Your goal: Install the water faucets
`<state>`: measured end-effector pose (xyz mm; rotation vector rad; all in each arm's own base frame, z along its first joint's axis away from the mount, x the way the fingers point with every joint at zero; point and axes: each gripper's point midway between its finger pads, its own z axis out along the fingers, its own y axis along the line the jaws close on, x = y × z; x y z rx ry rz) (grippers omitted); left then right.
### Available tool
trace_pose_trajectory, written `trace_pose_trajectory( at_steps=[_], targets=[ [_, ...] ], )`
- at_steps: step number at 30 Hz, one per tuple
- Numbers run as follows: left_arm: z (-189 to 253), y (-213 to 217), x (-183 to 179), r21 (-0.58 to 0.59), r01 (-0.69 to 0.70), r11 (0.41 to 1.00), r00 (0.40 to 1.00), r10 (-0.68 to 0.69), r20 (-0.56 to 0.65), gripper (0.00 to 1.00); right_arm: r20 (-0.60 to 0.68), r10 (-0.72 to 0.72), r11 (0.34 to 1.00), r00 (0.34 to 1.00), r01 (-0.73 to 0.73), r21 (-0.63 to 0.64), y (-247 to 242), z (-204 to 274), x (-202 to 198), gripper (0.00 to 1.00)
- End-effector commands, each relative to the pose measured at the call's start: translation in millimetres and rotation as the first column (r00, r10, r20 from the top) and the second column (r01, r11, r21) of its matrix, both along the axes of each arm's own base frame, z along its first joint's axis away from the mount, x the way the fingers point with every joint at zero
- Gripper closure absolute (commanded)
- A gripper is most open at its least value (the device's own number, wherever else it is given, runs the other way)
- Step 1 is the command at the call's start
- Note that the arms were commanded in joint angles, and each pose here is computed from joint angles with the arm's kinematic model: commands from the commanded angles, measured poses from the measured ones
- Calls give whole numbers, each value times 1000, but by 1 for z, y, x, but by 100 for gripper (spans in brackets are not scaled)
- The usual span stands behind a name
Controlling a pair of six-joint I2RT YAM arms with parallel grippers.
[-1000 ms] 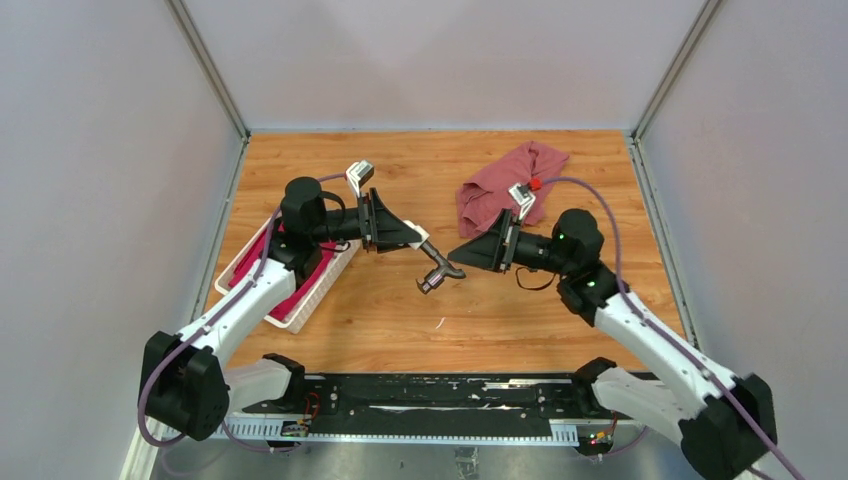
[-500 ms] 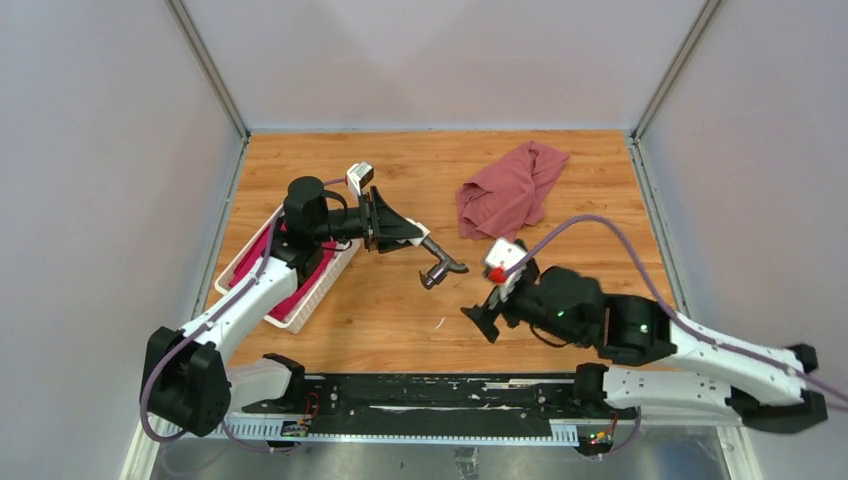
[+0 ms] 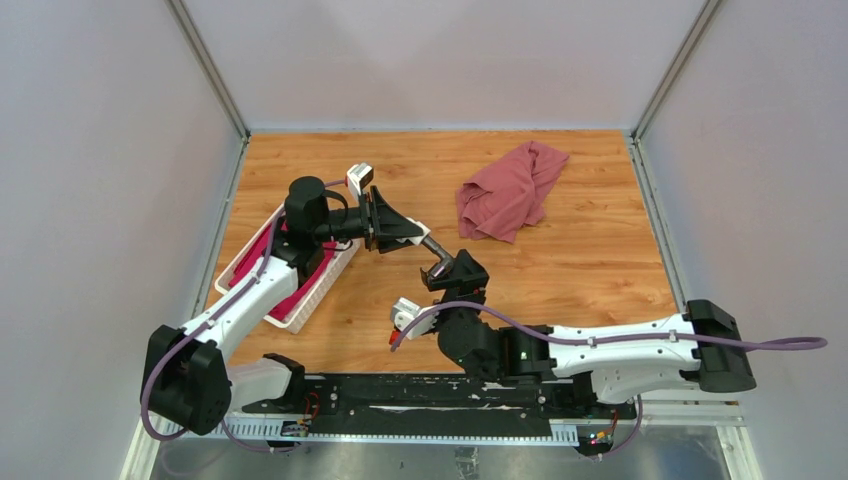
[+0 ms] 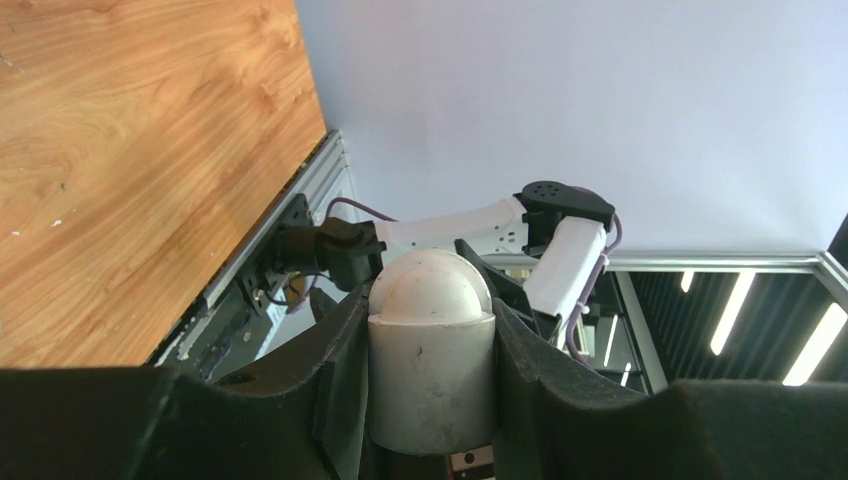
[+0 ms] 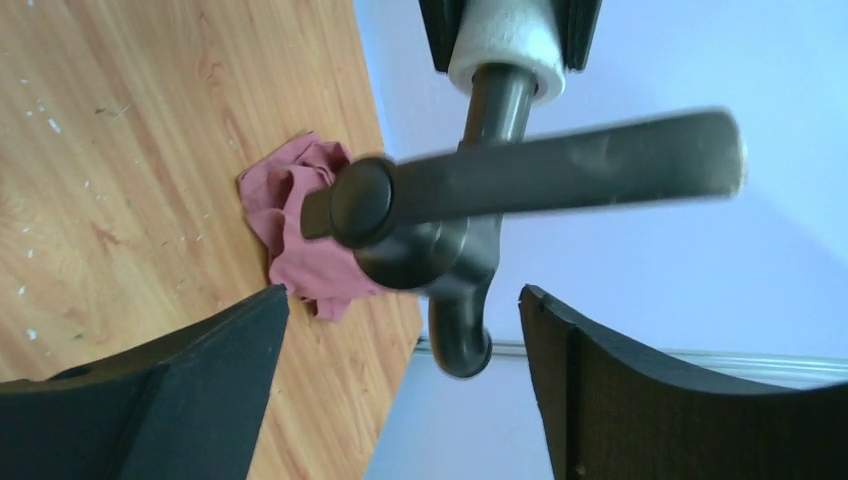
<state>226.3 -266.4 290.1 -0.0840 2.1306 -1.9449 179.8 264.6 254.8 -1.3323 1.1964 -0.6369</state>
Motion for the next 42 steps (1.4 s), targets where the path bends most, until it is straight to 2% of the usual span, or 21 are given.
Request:
trace_pose_trajectory(
  at_steps=[1,4,7,9,11,14,16,18,22,26,30,33,35,36,37,39,41,42],
  targets=[
    [7,1,-4,-17,13,1000,1000,-12,20,100,71,-45,998,996,41,48,8,22,13,15],
    [7,1,-6,-18,21,1000,999,-20,25,100,31,-32,994,999,29,101,12,22,19,31],
    [9,1,-9,-18,34,999,999,-33,39,100,-2,-40,986,999,40,163,12,25,21,60],
    [9,1,-10,-18,41,999,998,-40,50,100,-30,-35,976,999,41,216,12,27,21,74],
    [10,2,-11,-17,47,999,997,-46,61,100,-89,-8,953,996,35,301,13,29,18,83],
    [14,2,-13,-19,54,998,995,-53,86,100,-236,99,896,967,17,444,17,24,9,91],
    [19,2,-15,-21,59,998,993,-57,107,100,-321,170,827,932,43,561,17,24,5,97],
    [22,3,-16,-22,68,997,989,-65,131,100,-396,275,724,876,82,685,18,27,3,100],
    [28,3,-20,-23,88,996,983,-83,165,100,-486,447,547,751,201,813,20,31,-2,100],
    [31,4,-22,-21,89,996,975,-83,208,100,-512,600,385,615,340,858,21,39,-3,100],
    [35,5,-24,-17,82,996,962,-75,263,100,-487,743,251,460,483,839,25,48,-4,100],
    [37,6,-24,-13,76,997,950,-69,303,100,-451,829,189,329,595,781,27,51,-4,100],
    [37,6,-25,-10,78,997,944,-71,321,100,-384,889,139,250,650,747,29,60,-4,100],
    [38,7,-25,-9,77,997,942,-70,330,100,-369,908,136,197,694,707,29,58,-5,96],
    [37,7,-25,-7,77,997,938,-70,339,100,-318,937,109,147,741,663,29,65,-4,84],
    [37,7,-25,-5,75,997,933,-69,353,100,-246,965,75,93,799,597,27,69,-4,49],
    [37,7,-24,-4,70,998,932,-63,356,100,-215,974,65,67,830,553,23,67,-5,23],
    [37,7,-24,-6,68,998,933,-61,353,100,-224,972,72,65,830,553,22,65,-8,16]
  ],
)
